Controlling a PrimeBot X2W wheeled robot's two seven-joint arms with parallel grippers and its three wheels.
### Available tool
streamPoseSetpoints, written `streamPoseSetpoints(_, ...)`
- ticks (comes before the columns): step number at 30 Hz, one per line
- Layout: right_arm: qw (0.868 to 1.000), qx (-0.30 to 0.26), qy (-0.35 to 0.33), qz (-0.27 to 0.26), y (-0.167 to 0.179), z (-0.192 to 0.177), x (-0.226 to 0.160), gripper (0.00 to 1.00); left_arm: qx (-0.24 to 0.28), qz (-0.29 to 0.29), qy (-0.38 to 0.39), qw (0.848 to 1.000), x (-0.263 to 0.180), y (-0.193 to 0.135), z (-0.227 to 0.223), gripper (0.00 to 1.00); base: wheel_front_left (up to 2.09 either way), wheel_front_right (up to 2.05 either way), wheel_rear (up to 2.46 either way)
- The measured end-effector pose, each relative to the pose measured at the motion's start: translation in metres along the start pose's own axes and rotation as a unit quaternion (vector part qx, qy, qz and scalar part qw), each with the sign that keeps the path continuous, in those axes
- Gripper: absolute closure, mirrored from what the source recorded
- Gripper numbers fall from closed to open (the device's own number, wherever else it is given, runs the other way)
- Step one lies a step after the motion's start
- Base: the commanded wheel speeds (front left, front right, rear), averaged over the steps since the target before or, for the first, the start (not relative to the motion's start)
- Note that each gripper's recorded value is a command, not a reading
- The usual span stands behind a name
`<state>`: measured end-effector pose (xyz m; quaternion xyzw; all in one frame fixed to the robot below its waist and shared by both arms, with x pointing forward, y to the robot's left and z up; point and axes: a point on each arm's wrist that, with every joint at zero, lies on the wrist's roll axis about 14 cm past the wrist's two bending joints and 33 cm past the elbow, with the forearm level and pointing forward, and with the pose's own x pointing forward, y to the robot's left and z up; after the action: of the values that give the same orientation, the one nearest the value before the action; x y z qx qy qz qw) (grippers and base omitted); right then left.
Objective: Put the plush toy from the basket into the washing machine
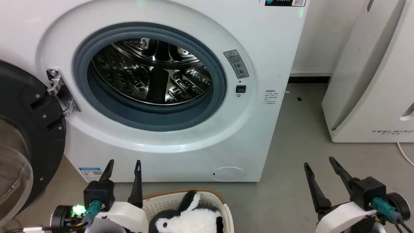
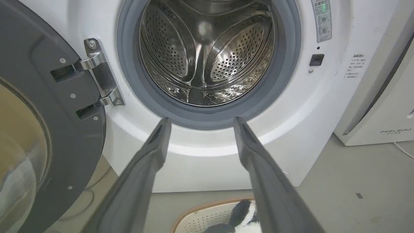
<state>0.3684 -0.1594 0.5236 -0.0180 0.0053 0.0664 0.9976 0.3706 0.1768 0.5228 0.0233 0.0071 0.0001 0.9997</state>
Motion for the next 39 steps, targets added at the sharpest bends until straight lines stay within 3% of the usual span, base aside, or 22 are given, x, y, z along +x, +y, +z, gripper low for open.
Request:
streamPoseSetpoints(16, 1.0, 0.008, -0.008, -0.012, -0.008, -0.001, 0.0, 0.0, -0.014, -0.011, 0.003, 1.0, 0.003, -0.008, -0.009, 0.0, 0.0, 0.0, 0.0)
streamPoseSetpoints(39, 0.999, 0.025, -0.01, -0.029, -0.021, -0.011, 0.015, 0.0, -0.024, -0.044, 0.062, 0.997, 0.028, -0.029, -0.056, 0.0, 0.0, 0.0, 0.0)
